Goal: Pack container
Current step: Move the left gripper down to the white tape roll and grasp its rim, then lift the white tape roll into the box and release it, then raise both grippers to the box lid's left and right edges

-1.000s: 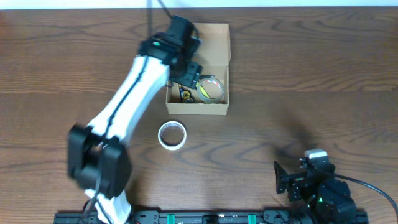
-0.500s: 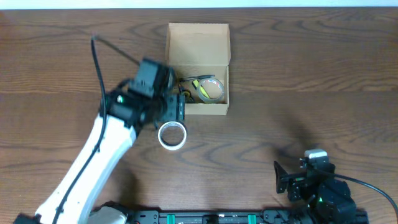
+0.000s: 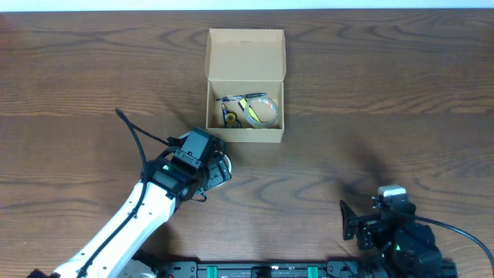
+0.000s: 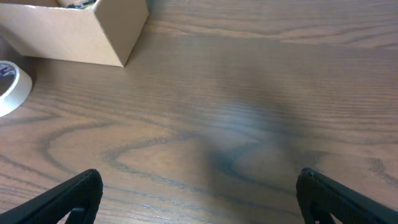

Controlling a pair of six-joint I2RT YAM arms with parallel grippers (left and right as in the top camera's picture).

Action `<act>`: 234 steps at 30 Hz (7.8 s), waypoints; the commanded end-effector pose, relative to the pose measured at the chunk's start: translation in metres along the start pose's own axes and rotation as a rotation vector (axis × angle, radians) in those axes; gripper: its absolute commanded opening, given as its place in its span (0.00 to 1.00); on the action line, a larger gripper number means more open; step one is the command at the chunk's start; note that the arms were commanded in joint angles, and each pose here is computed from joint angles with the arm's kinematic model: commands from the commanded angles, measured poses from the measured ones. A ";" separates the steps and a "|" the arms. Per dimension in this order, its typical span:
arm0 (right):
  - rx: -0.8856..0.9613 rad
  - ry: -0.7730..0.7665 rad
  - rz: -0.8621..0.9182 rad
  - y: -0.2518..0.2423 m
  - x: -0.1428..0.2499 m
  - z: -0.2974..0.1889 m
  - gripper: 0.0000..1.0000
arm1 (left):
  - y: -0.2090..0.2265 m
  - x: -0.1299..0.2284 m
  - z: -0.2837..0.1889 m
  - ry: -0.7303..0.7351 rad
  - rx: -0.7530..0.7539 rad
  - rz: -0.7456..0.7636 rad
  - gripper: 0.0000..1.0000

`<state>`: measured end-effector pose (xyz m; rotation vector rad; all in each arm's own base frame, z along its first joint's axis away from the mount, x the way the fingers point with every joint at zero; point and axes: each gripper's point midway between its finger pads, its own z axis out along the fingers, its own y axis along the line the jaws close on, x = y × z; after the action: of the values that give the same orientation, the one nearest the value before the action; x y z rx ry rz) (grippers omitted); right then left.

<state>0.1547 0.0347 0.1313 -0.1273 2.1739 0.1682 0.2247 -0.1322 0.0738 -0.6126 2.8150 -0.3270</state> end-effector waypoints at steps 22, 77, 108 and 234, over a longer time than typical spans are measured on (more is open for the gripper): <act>0.017 -0.003 -0.010 -0.003 0.000 0.001 0.99 | 0.022 0.001 0.080 0.014 -0.218 -0.457 0.95; 0.017 -0.003 -0.010 -0.003 0.000 0.001 0.99 | -0.022 -0.108 -0.100 -0.324 -0.199 0.276 0.06; 0.017 -0.003 -0.010 -0.003 0.000 0.001 0.99 | -0.137 -0.158 0.022 -0.111 -0.045 0.968 0.06; -0.297 0.160 0.699 0.003 -0.190 0.289 0.01 | -0.051 -0.300 0.046 -0.145 0.317 -0.080 0.05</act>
<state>0.4939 0.0836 0.1287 0.4185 2.2467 0.8005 0.5177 -0.0468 0.1000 -0.6195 2.5341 -0.6017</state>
